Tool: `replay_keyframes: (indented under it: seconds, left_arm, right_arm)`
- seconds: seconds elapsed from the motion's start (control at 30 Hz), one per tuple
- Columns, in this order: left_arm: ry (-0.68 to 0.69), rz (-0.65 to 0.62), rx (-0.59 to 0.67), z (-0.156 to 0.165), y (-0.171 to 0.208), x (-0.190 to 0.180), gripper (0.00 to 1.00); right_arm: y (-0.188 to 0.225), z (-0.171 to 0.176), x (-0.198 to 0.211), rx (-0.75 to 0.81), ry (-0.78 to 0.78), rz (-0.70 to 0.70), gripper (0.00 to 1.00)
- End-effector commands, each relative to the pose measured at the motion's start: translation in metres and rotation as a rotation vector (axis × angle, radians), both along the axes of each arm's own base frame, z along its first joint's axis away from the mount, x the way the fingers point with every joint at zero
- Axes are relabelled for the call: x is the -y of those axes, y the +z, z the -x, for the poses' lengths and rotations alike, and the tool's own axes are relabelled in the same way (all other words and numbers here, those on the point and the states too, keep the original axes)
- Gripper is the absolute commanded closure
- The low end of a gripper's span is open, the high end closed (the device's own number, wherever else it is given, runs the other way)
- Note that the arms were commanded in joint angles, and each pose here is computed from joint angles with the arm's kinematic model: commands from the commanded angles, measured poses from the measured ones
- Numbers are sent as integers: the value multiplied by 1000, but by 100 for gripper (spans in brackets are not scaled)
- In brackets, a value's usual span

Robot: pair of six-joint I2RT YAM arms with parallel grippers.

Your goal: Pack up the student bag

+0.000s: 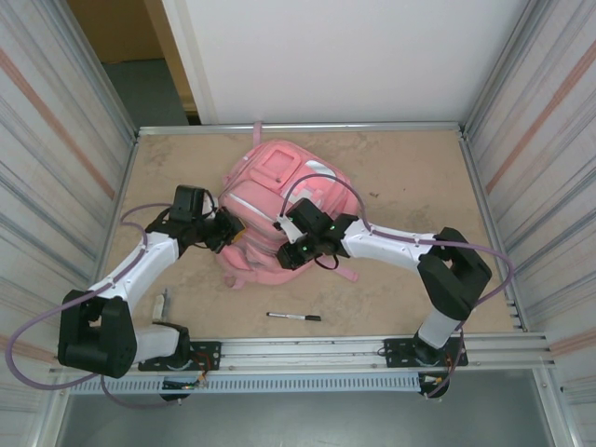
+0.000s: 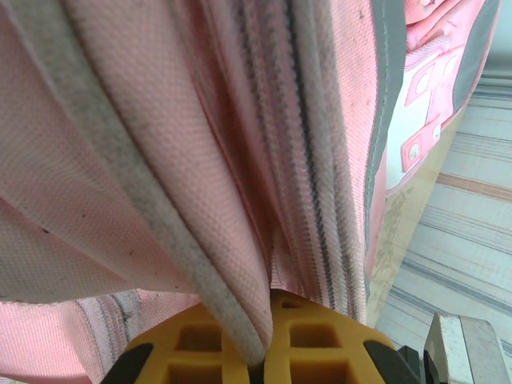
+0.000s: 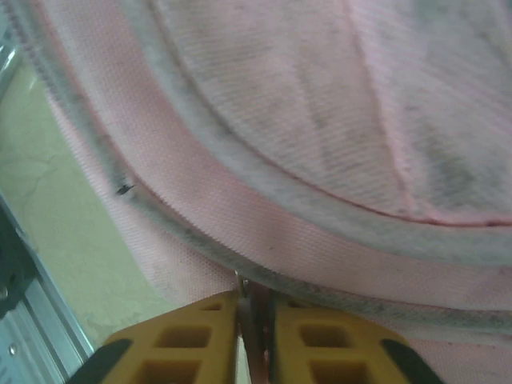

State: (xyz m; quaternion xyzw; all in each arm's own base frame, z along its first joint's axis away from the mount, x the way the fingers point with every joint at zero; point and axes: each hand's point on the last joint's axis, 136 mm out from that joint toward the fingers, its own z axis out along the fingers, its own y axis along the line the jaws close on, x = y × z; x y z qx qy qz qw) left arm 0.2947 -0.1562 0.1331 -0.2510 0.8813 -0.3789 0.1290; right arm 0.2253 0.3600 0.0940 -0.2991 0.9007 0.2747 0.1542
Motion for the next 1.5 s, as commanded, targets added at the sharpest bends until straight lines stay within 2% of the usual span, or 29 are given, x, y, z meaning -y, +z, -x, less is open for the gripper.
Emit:
replay_keyframes:
  seconds: [0.0, 0.07, 0.37, 0.5, 0.6, 0.87, 0.9, 1.07, 1.2, 1.3, 1.33, 1.4, 1.43, 1.47]
  left_arm:
    - [-73, 76, 75, 8, 31, 16, 100]
    - [-59, 58, 78, 8, 31, 10, 100]
    - [-46, 74, 70, 10, 30, -8, 100]
    - [-64, 32, 68, 11, 24, -13, 100]
    - [-106, 58, 37, 14, 20, -10, 100]
    - [-165, 76, 13, 26, 14, -5, 100]
    - [-167, 75, 9, 27, 13, -5, 100]
    - [-187, 79, -14, 38, 8, 1, 100]
    - [-185, 53, -19, 44, -1, 2, 100]
    - [-191, 71, -30, 51, -4, 3, 100]
    - [-191, 69, -32, 54, -7, 3, 97]
    - [-176, 62, -45, 59, -12, 0, 73]
    - [-176, 62, -47, 62, -12, 0, 65]
    - [-176, 66, -44, 64, -9, -1, 62]
  right_arm:
    - [-5, -12, 3, 28, -82, 34, 94]
    - [-5, -16, 12, 39, -123, 57, 100]
    - [-14, -41, 88, 64, -372, 134, 100]
    - [-9, -59, 111, 91, -410, 137, 100]
    - [-4, -80, 131, 122, -447, 139, 100]
    - [-10, -128, 149, 109, -466, 65, 100]
    - [-10, -129, 148, 97, -466, 52, 98]
    - [1, -124, 149, 102, -476, 16, 75]
    - [24, -112, 149, 154, -423, -8, 67]
    - [44, -104, 146, 208, -362, -17, 65]
    - [50, -102, 144, 219, -344, -14, 64]
    - [59, -98, 136, 232, -300, -18, 63]
    - [62, -95, 129, 235, -279, -26, 62]
    - [64, -89, 120, 240, -241, -41, 61]
